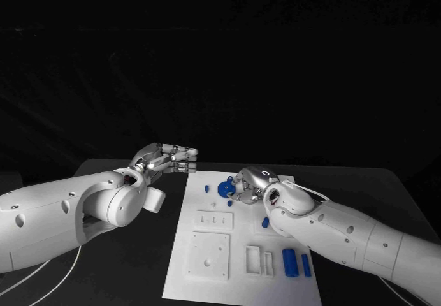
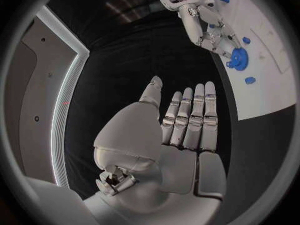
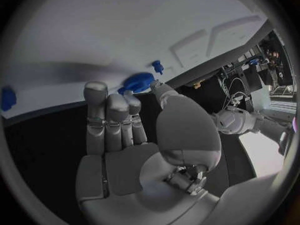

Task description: Assemble the parts on the task board

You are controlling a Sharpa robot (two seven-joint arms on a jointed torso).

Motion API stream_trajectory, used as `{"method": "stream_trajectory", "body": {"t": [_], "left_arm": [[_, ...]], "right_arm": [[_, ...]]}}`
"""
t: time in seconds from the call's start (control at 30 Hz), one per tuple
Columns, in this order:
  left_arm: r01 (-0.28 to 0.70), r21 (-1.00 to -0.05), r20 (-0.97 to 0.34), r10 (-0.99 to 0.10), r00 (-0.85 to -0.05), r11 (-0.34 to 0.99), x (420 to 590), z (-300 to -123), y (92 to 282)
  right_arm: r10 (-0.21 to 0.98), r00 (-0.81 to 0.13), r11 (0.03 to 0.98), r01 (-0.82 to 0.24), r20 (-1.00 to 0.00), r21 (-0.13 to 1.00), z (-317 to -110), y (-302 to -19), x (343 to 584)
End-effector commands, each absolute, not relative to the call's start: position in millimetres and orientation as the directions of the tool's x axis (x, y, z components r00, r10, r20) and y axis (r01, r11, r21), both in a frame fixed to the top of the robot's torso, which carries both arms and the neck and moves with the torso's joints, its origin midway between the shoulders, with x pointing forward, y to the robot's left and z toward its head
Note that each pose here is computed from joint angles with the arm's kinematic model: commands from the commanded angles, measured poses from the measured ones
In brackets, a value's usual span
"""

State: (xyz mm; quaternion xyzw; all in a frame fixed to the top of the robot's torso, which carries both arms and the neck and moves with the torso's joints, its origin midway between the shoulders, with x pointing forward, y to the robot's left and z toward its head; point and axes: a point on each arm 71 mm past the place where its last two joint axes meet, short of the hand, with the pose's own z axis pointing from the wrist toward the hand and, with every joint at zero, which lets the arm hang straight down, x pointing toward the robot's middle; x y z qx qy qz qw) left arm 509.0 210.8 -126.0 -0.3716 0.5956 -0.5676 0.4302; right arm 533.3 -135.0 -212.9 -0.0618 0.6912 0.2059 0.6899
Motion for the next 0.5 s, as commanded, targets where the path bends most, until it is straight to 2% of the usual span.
{"method": "stream_trajectory", "body": {"t": [0.03, 0.5], "left_arm": [[0.054, -0.996, -0.089, -0.926, -0.366, 0.074, 508.2, -124.6, 209.6], [0.055, -0.996, -0.089, -0.928, -0.363, 0.074, 507.8, -124.5, 211.9]], "right_arm": [[0.19, -0.068, 0.911, -0.359, -0.979, 0.202, -216.9, -136.9, 531.4], [0.228, -0.032, 0.907, -0.356, -0.973, 0.224, -214.3, -142.8, 526.3]]}}
